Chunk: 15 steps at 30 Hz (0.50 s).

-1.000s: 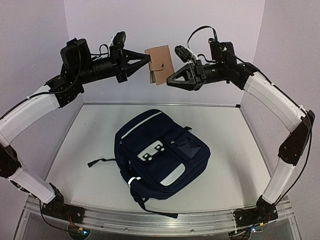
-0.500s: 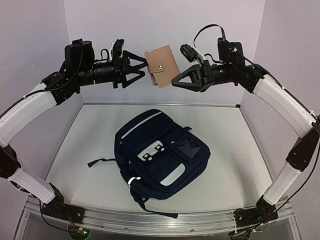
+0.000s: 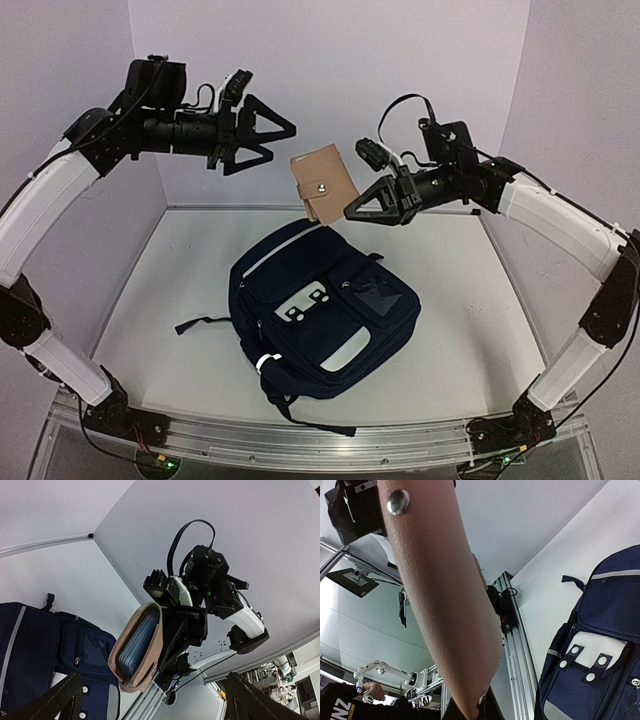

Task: Pack the student bag
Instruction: Pick up the personal item from the center of the board.

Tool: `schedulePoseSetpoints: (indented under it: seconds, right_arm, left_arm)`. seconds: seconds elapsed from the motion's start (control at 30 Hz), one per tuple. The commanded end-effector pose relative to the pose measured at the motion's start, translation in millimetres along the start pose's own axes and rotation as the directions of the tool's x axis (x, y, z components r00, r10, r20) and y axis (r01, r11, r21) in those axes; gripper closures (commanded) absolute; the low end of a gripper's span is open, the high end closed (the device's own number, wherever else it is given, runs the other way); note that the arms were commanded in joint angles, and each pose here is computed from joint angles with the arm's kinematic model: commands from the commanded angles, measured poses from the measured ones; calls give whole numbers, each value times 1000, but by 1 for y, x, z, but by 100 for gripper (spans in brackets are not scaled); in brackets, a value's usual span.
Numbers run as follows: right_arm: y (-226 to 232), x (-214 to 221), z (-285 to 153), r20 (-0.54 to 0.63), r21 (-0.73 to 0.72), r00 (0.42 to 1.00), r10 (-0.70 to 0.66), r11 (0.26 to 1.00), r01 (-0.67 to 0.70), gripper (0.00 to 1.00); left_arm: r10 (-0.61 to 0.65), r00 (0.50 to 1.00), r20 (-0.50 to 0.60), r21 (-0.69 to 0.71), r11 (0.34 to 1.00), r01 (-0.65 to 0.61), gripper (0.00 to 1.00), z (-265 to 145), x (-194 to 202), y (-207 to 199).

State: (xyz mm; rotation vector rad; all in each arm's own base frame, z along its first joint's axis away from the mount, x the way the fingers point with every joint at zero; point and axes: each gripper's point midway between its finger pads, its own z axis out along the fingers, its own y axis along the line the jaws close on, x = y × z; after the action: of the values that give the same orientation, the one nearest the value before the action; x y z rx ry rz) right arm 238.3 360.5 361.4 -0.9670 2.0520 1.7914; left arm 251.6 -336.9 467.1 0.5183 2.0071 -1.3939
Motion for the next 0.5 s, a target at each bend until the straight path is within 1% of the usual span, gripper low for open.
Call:
schedulePoseSetpoints:
  seconds: [0.0, 0.17, 0.3, 0.43, 0.47]
  right_arm:
    - [20, 3, -6, 15, -15, 996, -89, 996, 89, 100]
    - [16, 11, -4, -1, -11, 997, -72, 997, 72, 100]
    - [14, 14, -2, -10, -7, 998, -64, 998, 64, 100]
    - [12, 18, 2, -24, -9, 998, -58, 998, 58, 100]
    - [11, 20, 3, -28, -9, 998, -55, 998, 55, 100]
  left_arm:
    - [25, 995, -101, 64, 998, -18, 6, 16, 15, 0]
    - [28, 987, -160, 78, 997, -15, 13, 33, 26, 6]
    - [29, 978, -208, 105, 994, -7, 21, 45, 36, 6]
    - [37, 968, -250, 109, 994, -10, 23, 57, 48, 8]
    - [40, 966, -254, 110, 994, -12, 25, 58, 50, 8]
